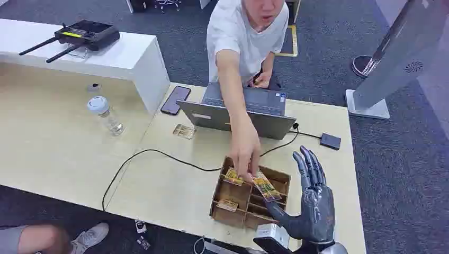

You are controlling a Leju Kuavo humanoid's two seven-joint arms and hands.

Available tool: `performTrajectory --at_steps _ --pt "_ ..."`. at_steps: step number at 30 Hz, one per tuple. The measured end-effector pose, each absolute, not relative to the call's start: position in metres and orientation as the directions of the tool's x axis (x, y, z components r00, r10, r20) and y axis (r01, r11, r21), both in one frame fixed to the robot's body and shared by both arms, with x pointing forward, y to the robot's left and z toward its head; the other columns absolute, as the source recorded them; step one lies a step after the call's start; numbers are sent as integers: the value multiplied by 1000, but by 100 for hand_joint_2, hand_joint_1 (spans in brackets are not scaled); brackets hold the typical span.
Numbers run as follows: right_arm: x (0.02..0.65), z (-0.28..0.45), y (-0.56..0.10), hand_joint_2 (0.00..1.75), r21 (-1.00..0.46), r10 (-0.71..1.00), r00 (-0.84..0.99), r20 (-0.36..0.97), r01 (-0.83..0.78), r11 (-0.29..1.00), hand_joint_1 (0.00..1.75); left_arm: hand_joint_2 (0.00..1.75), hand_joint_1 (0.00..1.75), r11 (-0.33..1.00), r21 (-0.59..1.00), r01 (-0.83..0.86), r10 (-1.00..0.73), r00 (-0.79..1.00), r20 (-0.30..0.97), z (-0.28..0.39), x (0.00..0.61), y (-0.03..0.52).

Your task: Pass the card to the sensor for recognition and then transmit it.

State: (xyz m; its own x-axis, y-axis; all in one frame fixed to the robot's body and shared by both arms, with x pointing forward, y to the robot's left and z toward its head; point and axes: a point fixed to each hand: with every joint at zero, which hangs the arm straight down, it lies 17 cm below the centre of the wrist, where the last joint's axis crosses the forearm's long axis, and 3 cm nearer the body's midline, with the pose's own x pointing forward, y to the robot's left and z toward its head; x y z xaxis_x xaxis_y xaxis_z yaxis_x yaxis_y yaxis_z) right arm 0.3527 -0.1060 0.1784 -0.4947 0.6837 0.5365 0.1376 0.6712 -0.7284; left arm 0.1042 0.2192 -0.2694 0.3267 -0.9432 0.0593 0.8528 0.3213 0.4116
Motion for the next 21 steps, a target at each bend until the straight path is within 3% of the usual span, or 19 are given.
performTrajectory --at_steps 1,3,5,21 --pt "353 179 -105 175 -728 683 -495 538 136 672 140 0 0 321 412 853 -943 327 59 -269 104 219" --pt "353 178 -104 175 -728 680 -494 541 128 673 166 0 0 322 412 853 -943 327 59 -269 104 219" --pt "353 177 -103 175 -729 679 -494 543 123 673 175 0 0 323 412 852 -943 329 59 -269 104 219" --pt "356 175 -98 175 -734 671 -499 549 98 672 173 0 0 330 415 848 -940 337 59 -269 104 220"
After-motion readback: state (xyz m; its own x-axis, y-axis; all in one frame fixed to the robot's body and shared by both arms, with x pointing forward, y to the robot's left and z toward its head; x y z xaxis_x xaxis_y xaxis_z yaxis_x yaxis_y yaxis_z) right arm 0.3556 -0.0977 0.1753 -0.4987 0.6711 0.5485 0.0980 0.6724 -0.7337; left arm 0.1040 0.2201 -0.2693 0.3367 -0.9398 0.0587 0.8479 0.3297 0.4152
